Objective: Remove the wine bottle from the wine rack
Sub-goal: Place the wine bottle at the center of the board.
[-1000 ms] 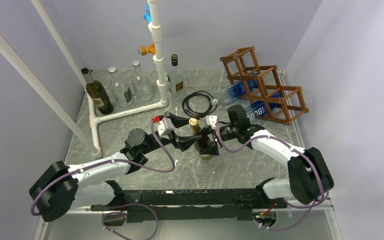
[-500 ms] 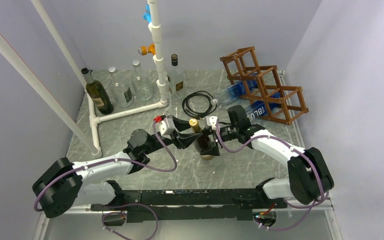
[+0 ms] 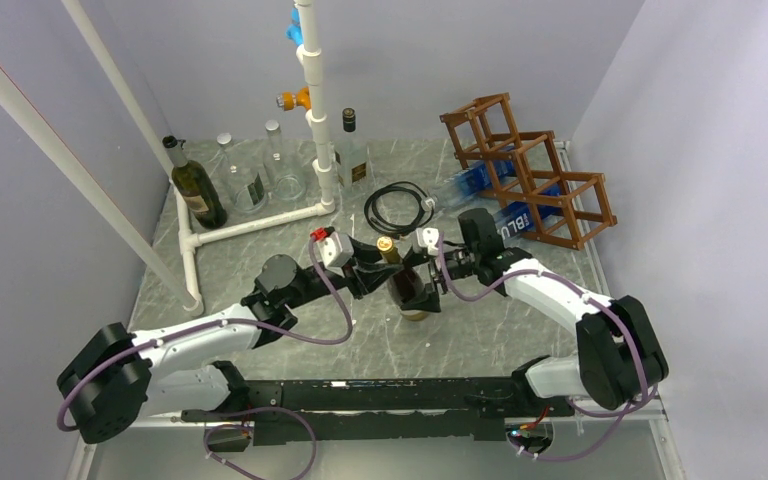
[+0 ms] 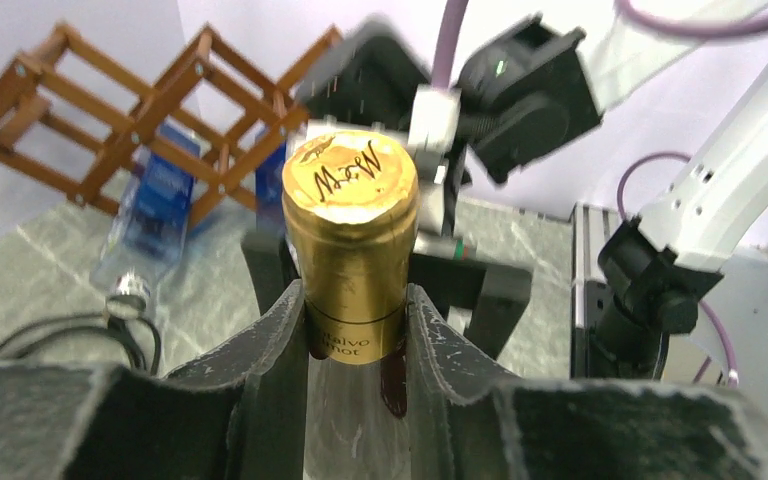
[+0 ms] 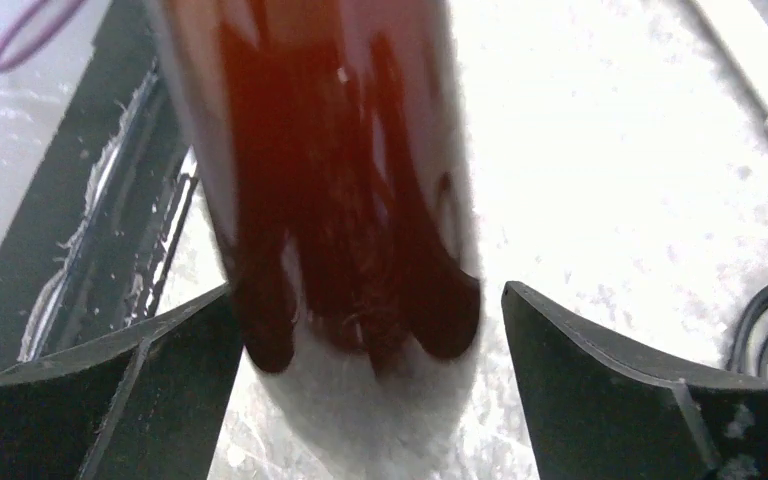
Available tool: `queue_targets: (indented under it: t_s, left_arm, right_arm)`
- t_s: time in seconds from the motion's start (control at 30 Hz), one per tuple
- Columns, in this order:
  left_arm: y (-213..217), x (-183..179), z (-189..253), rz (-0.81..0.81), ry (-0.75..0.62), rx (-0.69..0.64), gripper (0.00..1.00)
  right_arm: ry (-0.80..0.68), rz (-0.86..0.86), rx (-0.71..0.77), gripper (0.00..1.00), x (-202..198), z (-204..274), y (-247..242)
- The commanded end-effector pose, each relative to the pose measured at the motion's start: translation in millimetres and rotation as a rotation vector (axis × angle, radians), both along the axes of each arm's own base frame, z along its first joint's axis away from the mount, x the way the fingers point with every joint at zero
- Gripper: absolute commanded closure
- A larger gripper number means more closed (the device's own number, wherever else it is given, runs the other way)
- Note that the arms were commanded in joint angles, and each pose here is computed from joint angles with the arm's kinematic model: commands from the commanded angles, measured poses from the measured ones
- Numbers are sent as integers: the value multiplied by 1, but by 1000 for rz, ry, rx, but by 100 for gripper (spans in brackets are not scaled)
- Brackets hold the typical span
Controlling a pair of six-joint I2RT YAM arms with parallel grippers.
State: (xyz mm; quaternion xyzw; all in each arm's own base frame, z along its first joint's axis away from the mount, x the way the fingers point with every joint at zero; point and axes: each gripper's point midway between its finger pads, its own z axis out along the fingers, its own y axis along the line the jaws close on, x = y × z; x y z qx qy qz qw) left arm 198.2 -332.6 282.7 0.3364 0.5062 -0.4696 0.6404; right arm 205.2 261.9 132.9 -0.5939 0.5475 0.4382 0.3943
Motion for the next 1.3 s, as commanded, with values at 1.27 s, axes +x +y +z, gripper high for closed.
queue_targets:
  t_s: [1.27]
  left_arm:
    - [126, 105, 126, 526, -43, -17, 100]
  right_arm:
    - [-224, 124, 247, 0, 1, 90, -20]
